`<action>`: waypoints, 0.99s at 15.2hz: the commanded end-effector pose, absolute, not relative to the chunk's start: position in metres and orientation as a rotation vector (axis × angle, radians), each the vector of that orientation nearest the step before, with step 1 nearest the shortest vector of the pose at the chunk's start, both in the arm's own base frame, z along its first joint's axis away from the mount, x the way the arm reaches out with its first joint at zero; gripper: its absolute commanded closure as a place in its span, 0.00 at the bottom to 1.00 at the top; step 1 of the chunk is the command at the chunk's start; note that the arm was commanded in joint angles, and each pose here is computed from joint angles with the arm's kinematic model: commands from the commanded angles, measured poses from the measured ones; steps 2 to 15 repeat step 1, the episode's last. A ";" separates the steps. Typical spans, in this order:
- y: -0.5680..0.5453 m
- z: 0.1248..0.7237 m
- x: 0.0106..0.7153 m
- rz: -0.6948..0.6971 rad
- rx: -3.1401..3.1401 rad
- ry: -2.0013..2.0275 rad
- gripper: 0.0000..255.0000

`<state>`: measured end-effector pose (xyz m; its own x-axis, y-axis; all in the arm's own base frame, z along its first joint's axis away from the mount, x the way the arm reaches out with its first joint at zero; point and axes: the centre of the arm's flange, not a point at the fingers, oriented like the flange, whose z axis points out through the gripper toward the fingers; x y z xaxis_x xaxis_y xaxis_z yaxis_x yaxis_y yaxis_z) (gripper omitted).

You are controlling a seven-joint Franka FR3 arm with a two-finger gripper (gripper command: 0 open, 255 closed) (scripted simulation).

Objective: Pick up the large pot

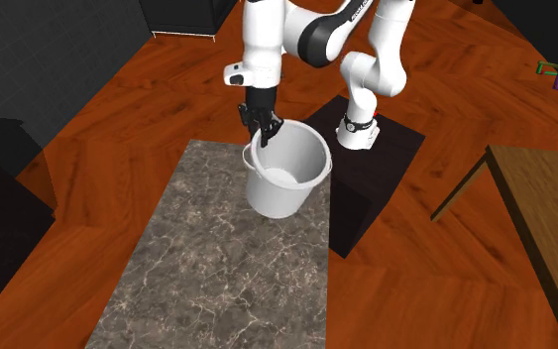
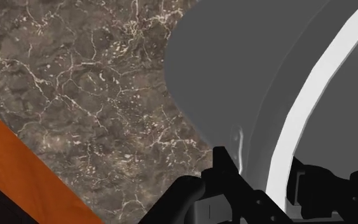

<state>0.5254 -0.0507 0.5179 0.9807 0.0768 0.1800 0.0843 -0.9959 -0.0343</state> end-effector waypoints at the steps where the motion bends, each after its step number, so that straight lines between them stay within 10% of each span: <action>1: -0.051 0.525 0.525 -0.289 -3.084 -0.125 1.00; 15: -0.051 0.525 0.525 -0.289 -3.084 -0.125 1.00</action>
